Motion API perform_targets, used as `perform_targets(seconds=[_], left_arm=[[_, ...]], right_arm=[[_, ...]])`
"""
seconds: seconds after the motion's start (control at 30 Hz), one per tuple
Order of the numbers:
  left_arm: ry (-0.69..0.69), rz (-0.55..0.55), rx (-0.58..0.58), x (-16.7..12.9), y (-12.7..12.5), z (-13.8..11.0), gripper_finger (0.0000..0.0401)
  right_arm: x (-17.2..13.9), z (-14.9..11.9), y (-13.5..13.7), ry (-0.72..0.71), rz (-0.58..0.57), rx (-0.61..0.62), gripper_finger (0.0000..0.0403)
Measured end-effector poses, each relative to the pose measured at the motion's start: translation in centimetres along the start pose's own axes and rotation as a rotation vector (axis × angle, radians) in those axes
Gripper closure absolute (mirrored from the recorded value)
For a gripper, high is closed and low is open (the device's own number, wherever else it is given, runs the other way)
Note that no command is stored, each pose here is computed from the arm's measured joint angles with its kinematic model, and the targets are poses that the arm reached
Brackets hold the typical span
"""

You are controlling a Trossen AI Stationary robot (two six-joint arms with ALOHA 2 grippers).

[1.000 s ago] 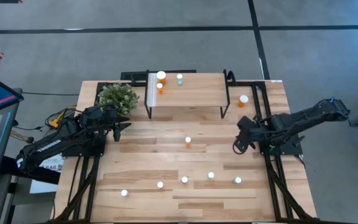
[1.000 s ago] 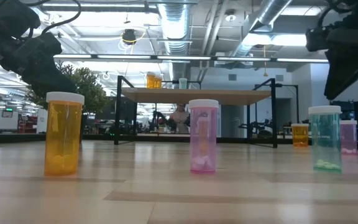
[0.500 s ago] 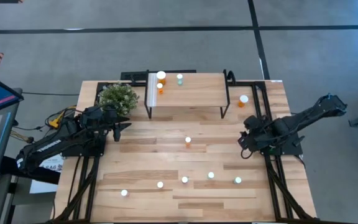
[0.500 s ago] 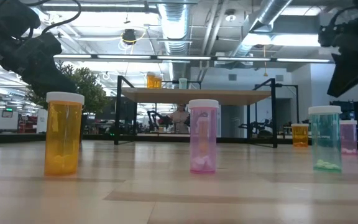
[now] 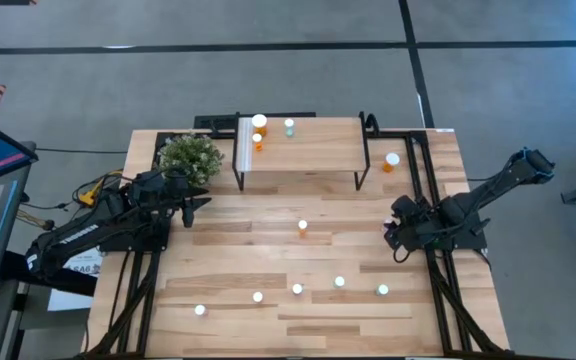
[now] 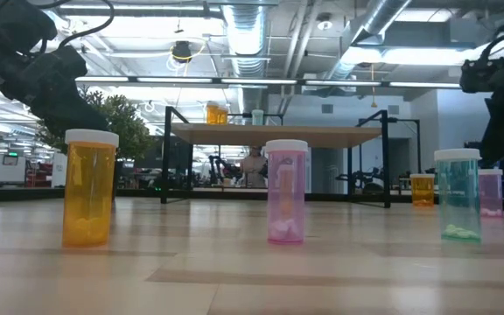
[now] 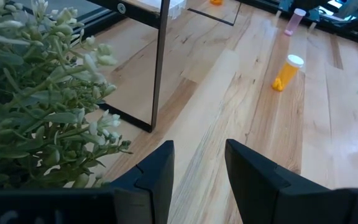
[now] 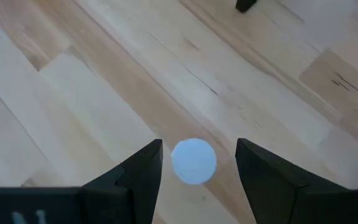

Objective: Pick and place medicine bottles onto shelf by color
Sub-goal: Put the small top pink pill bottle on the shelf

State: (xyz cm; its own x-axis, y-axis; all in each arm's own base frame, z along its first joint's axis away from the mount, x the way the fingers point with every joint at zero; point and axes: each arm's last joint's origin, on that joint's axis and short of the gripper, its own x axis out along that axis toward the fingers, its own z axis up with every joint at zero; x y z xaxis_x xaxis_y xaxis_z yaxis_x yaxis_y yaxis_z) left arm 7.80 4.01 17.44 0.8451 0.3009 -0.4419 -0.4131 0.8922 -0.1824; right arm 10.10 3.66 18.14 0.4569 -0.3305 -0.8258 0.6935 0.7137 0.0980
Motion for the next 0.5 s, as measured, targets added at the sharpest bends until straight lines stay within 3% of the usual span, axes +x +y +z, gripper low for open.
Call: perform_targets(seconds=[0.5], left_arm=[[0.0,0.0,0.0,0.0,0.0,0.0,0.0271]], right_arm=[[0.15,-0.08,0.08,0.011,-0.015,0.016,0.0178]])
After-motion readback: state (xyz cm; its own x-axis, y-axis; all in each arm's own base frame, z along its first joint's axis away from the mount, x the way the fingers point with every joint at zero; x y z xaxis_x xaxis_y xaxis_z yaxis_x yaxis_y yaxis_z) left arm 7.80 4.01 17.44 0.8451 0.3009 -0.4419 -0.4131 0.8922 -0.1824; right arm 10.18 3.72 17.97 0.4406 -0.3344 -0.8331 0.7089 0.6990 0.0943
